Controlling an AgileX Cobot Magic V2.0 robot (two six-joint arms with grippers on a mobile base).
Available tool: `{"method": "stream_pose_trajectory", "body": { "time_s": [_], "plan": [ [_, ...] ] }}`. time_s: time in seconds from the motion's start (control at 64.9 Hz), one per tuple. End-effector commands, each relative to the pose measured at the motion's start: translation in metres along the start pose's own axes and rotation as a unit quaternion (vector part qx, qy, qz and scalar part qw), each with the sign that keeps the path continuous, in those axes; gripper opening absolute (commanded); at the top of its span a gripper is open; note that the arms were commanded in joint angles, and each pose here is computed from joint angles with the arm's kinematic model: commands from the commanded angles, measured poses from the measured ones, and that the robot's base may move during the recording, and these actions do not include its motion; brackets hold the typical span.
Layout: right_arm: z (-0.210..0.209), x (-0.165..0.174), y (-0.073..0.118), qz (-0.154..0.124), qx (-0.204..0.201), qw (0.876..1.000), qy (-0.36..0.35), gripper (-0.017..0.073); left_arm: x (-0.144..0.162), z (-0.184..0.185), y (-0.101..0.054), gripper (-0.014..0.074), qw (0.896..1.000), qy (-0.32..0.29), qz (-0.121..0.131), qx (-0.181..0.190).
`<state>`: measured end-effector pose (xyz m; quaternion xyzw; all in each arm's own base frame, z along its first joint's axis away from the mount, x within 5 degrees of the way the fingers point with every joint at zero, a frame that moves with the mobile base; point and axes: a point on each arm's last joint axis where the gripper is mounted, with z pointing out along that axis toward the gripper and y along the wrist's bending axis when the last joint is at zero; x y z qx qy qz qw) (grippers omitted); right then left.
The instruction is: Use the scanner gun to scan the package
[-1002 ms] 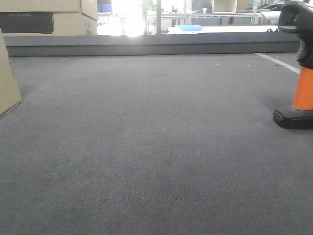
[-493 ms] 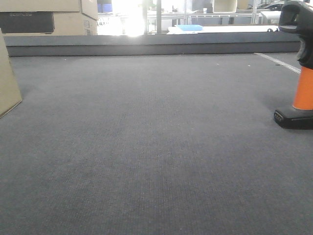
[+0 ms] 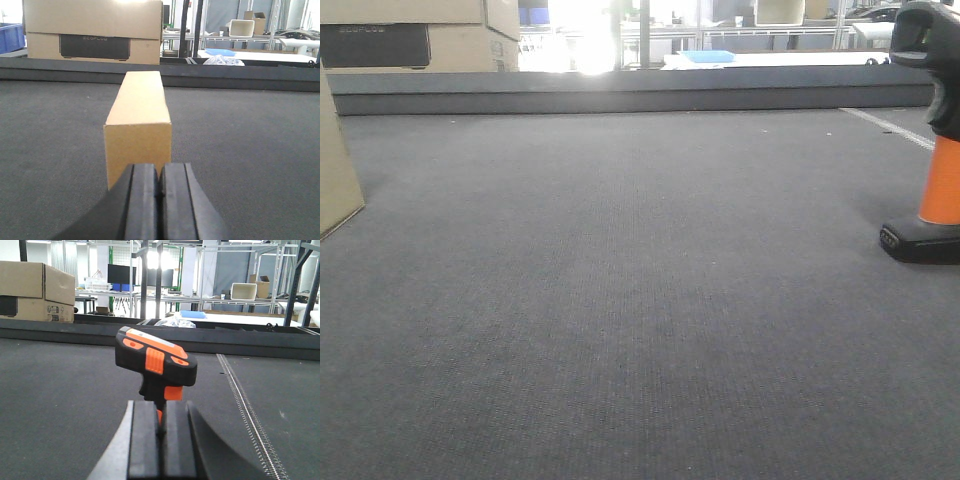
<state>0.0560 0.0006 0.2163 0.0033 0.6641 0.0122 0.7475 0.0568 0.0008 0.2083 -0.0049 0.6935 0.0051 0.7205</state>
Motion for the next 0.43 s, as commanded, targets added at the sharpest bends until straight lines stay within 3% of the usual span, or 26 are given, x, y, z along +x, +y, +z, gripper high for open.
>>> {"method": "stream_pose_trajectory", "body": {
  "time_s": [0.0,0.416],
  "plan": [
    [-0.0002,-0.0022,0.0,-0.003,0.0,1.0,-0.014,-0.0162,-0.0017,-0.0004,0.0001,-0.0111,1.0,-0.007,-0.008,-0.001],
    [-0.0002,-0.0022,0.0,-0.003,0.0,1.0,-0.014,-0.0162,-0.0017,-0.0004,0.0001,-0.0111,1.0,-0.007,-0.008,-0.001]
  ]
}}
